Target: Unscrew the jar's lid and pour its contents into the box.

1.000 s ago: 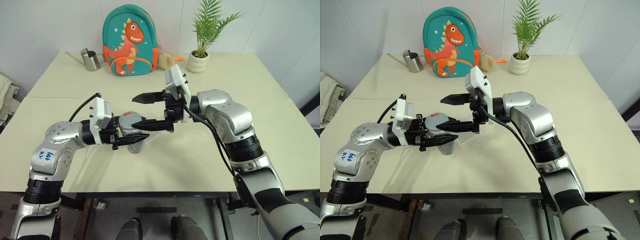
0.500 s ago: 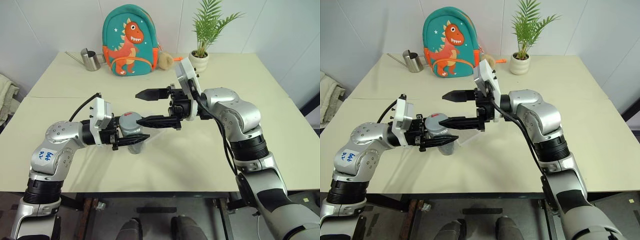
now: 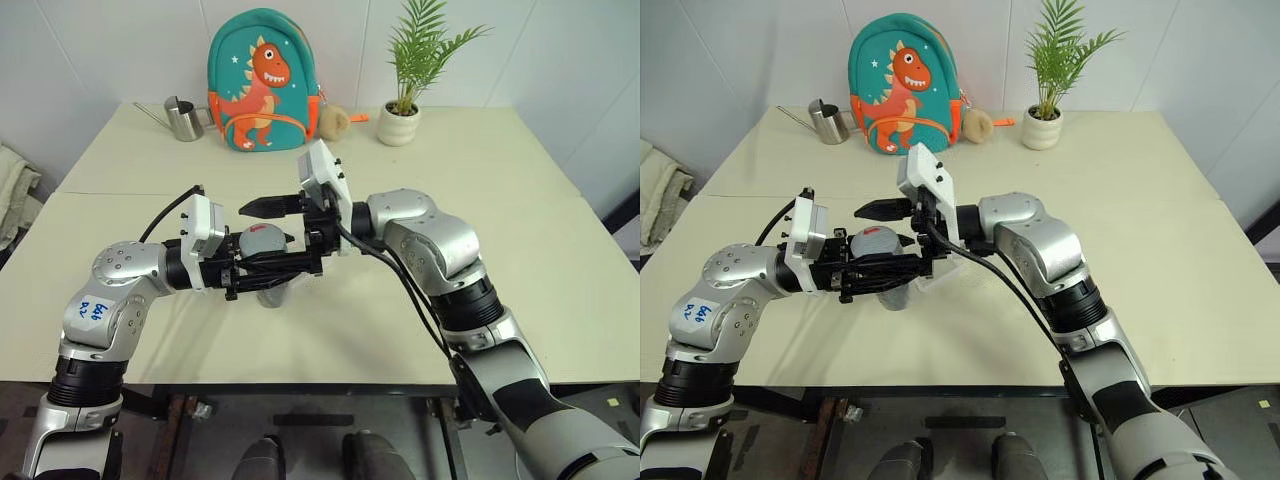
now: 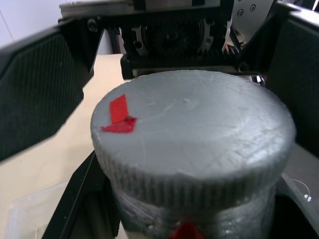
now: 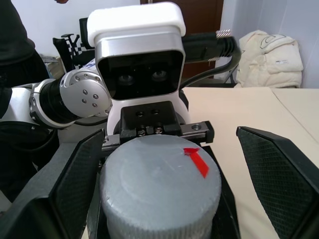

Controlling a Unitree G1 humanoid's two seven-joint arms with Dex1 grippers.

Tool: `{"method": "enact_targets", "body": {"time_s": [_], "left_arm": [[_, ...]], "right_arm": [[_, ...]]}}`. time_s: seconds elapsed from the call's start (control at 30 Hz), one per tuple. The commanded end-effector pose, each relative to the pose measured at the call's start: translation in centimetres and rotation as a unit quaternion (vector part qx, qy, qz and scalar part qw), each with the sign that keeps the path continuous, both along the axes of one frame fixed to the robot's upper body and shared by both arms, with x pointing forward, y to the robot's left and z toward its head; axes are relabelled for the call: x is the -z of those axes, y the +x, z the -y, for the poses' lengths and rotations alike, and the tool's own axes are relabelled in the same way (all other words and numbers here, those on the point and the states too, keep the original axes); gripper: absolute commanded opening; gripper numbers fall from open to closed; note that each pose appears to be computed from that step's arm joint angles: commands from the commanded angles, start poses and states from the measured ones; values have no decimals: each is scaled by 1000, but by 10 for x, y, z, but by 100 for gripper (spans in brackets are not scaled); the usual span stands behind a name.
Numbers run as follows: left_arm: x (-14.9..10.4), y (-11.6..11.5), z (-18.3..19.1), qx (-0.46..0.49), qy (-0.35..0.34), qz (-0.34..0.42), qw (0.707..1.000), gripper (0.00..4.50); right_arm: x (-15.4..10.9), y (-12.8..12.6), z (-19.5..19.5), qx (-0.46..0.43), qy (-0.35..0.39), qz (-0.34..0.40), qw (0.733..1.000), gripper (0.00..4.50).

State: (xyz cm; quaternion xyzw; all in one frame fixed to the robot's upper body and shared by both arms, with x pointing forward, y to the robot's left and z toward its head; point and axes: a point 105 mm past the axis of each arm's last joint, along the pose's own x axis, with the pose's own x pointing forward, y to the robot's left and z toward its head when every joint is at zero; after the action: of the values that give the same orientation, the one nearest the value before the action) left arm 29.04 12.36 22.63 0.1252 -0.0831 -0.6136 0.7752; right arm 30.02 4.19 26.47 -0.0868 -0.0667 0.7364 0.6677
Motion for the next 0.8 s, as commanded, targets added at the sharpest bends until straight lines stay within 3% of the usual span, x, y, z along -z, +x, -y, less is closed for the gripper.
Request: {"method": "enact_targets", "body": {"time_s": [0.03, 0.8], "left_arm": [[-12, -5, 1, 8, -2, 25, 1000, 236], [-10, -6, 1, 3, -4, 22, 1000, 236]], "right_arm": [[-13, -4, -1, -9, 19, 25, 999, 445], [-8, 10, 30, 15, 10, 19, 1000, 445]]}}
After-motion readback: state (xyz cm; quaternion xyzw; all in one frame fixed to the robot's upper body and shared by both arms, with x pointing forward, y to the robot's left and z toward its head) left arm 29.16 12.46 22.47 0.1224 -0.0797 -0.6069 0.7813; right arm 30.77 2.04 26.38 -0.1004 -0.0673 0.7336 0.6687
